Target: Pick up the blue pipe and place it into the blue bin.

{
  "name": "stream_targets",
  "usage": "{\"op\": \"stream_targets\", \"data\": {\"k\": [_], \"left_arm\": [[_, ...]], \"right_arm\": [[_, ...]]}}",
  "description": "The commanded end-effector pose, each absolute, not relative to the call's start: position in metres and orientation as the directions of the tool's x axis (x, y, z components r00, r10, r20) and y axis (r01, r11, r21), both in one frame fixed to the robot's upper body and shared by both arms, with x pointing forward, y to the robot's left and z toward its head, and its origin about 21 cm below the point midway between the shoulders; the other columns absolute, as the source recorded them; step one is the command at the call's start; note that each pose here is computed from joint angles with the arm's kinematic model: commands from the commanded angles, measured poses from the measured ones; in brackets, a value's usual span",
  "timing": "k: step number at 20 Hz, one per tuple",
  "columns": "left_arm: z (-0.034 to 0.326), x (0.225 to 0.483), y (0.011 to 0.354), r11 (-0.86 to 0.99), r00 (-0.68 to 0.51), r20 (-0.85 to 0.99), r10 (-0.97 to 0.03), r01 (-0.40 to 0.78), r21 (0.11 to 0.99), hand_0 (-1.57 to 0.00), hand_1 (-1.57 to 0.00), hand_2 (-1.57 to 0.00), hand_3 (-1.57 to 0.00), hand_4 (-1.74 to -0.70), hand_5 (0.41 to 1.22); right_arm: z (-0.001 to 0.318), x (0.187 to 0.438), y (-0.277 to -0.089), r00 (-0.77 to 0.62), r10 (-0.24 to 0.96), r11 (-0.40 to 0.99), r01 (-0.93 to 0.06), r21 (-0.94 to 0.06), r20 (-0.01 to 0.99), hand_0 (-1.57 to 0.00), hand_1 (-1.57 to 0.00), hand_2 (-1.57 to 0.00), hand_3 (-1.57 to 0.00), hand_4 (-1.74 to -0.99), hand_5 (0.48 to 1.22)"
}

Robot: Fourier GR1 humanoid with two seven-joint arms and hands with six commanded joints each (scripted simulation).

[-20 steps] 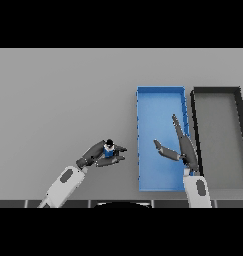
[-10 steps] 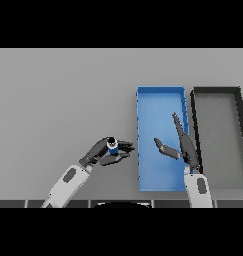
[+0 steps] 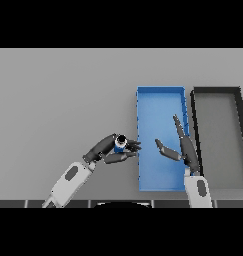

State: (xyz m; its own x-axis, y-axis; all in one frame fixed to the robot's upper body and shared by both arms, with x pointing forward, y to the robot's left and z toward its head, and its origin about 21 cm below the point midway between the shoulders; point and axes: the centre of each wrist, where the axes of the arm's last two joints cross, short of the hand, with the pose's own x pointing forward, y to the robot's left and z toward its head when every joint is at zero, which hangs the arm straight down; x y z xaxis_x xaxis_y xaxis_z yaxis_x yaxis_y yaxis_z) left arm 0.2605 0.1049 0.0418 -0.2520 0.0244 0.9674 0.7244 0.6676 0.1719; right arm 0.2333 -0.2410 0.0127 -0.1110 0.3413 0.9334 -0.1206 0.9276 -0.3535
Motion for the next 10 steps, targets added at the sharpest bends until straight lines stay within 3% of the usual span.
{"op": "stream_targets", "data": {"k": [1, 5, 7, 10], "left_arm": [[0.042, 0.263, 0.101, 0.670, -0.244, 0.970, 0.019, 0.723, 0.168, -1.57, -1.57, -1.57, -1.57, -1.47, 1.220], [0.040, 0.261, 0.106, 0.672, -0.243, 0.970, 0.013, 0.721, 0.171, -1.57, -1.57, -1.57, -1.57, -1.47, 1.220], [0.041, 0.262, 0.107, 0.674, -0.244, 0.970, 0.013, 0.719, 0.172, -1.57, -1.57, -1.57, -1.57, -1.47, 1.220], [0.039, 0.260, 0.108, 0.668, -0.255, 0.967, 0.010, 0.721, 0.183, -1.57, -1.57, -1.57, -1.57, -1.47, 1.221]], "right_arm": [[0.010, 0.226, -0.237, -0.107, 0.337, 0.933, -0.096, -0.348, 0.935, 0.00, 0.00, 0.00, 0.00, -1.124, 0.578], [0.001, 0.188, -0.221, -0.075, 0.321, 0.947, 0.053, -0.317, 0.944, 0.00, 0.00, 0.00, 0.00, -1.133, 0.578], [0.001, 0.180, -0.219, -0.053, 0.316, 0.946, 0.097, -0.310, 0.947, 0.00, 0.00, 0.00, 0.00, -1.185, 0.578], [0.005, 0.177, -0.219, -0.104, 0.277, 0.958, 0.109, -0.266, 0.955, 0.00, -0.02, -0.02, 0.00, -1.178, 0.569]]}}
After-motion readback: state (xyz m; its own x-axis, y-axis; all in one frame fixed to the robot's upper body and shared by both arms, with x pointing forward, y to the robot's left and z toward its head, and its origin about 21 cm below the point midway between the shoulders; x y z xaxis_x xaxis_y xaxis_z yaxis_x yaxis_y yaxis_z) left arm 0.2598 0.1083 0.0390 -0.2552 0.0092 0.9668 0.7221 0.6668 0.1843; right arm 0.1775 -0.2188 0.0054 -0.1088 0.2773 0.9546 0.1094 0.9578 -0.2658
